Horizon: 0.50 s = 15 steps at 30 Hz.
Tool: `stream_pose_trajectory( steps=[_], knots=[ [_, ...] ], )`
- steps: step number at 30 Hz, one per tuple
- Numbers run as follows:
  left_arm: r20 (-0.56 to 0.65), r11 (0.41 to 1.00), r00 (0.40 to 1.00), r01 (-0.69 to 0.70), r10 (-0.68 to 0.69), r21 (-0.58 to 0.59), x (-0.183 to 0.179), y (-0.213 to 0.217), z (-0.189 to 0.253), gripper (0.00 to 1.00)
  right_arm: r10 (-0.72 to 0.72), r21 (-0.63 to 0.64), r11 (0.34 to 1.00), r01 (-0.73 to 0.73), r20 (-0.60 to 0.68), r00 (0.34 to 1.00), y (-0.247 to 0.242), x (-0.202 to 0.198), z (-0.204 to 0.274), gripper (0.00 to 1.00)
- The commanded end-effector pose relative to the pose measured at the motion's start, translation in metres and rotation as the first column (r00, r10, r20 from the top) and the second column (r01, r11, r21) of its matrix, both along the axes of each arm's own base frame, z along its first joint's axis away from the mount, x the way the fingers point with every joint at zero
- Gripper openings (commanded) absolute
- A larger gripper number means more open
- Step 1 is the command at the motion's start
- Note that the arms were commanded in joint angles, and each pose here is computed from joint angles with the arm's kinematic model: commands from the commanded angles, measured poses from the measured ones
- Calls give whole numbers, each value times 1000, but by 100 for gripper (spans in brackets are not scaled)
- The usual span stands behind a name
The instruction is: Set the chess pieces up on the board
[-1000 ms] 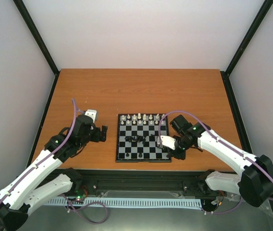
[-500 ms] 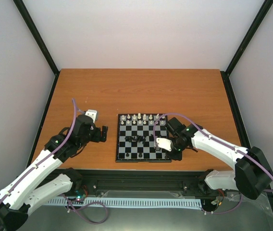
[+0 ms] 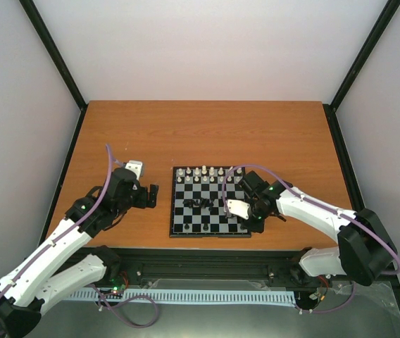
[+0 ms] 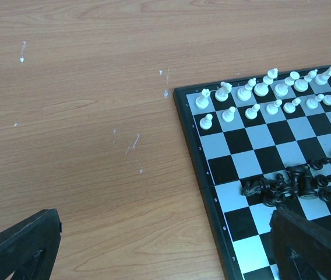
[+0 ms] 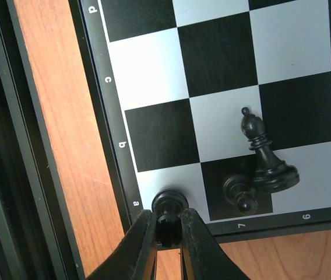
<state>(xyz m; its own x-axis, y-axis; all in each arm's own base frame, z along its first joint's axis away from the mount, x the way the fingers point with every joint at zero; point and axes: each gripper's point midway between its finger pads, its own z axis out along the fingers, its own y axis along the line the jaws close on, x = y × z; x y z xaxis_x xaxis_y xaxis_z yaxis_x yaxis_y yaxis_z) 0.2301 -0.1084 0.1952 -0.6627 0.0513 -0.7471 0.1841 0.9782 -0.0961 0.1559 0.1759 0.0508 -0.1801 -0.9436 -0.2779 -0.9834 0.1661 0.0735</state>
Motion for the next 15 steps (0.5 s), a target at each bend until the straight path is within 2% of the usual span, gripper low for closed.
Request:
stream_pose_trajectory(
  steps=[1,5,11,15],
  knots=[
    [32,1000,999,13,-13,-16,5,-3,12,100,-6,-8,1000,6,9,1000,1,2,-4,10],
    [30,1000,999,15,-14,-17,5,-4,12,100,-7,-2,1000,7,11,1000,2,2,-4,12],
    [24,1000,1000,20,-20,-16,5,-5,10,100,3,33,999,-4,12,1000,7,2,14,30],
    [20,1000,999,25,-24,-19,4,-6,10,100,8,57,998,-11,60,998,13,12,37,35]
  ],
)
